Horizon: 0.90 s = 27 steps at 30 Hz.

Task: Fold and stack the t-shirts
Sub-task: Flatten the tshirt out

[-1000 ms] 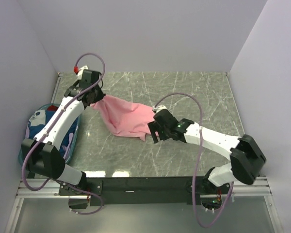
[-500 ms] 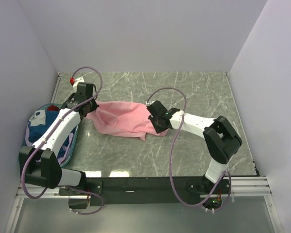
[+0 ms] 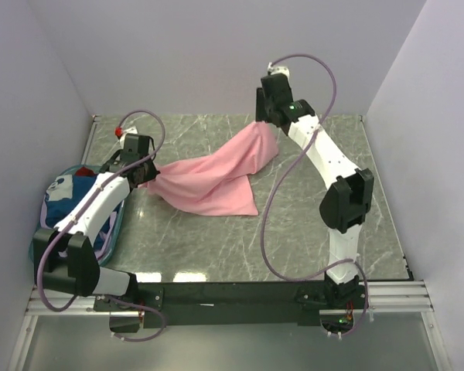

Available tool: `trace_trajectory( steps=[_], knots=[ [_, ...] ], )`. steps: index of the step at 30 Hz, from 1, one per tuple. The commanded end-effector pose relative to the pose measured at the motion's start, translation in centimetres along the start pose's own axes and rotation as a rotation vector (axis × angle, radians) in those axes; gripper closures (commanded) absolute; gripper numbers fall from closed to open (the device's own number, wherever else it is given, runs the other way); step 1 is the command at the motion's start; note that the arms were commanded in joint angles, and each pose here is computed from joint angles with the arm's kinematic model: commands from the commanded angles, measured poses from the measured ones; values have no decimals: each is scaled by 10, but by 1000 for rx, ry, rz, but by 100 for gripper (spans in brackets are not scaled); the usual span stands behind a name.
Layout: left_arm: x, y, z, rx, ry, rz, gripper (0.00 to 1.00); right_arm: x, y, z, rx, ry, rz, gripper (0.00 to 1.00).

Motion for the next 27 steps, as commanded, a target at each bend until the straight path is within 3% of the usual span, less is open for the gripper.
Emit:
trace_trajectory(
  steps=[1, 5, 6, 8, 9, 12, 18, 27],
  knots=[
    [-5, -7, -1, 3, 31, 34, 97, 2, 22, 21, -11, 103, -29, 35],
    [-12, -5, 4, 6, 66, 14, 97, 29, 32, 75, -14, 245, -151, 34],
    [-13, -4, 6, 2, 78, 6, 97, 28, 22, 112, -9, 327, -137, 34],
    [-13, -4, 5, 8, 78, 4, 97, 50, 21, 132, -83, 392, -199, 34],
    [-13, -4, 6, 8, 79, 5, 97, 52, 11, 163, -91, 457, -182, 34],
    [-12, 1, 3, 12, 63, -21, 97, 72, 5, 197, -125, 527, -188, 34],
    [-7, 12, -3, 23, 25, -73, 98, 87, 13, 244, -52, 601, -171, 34],
    [-7, 15, -2, 24, 27, -93, 98, 71, 22, 273, -26, 599, -80, 41]
  ],
)
Point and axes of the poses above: each gripper's point midway between its finger pads, its own x axis back along the fingers, its own y axis along the line the jaws close on, z = x × y, the point moved 3 cm from there along x, back along the fingers, and after that the axes turned 11 degrees about -x, right-handed, at the moved point
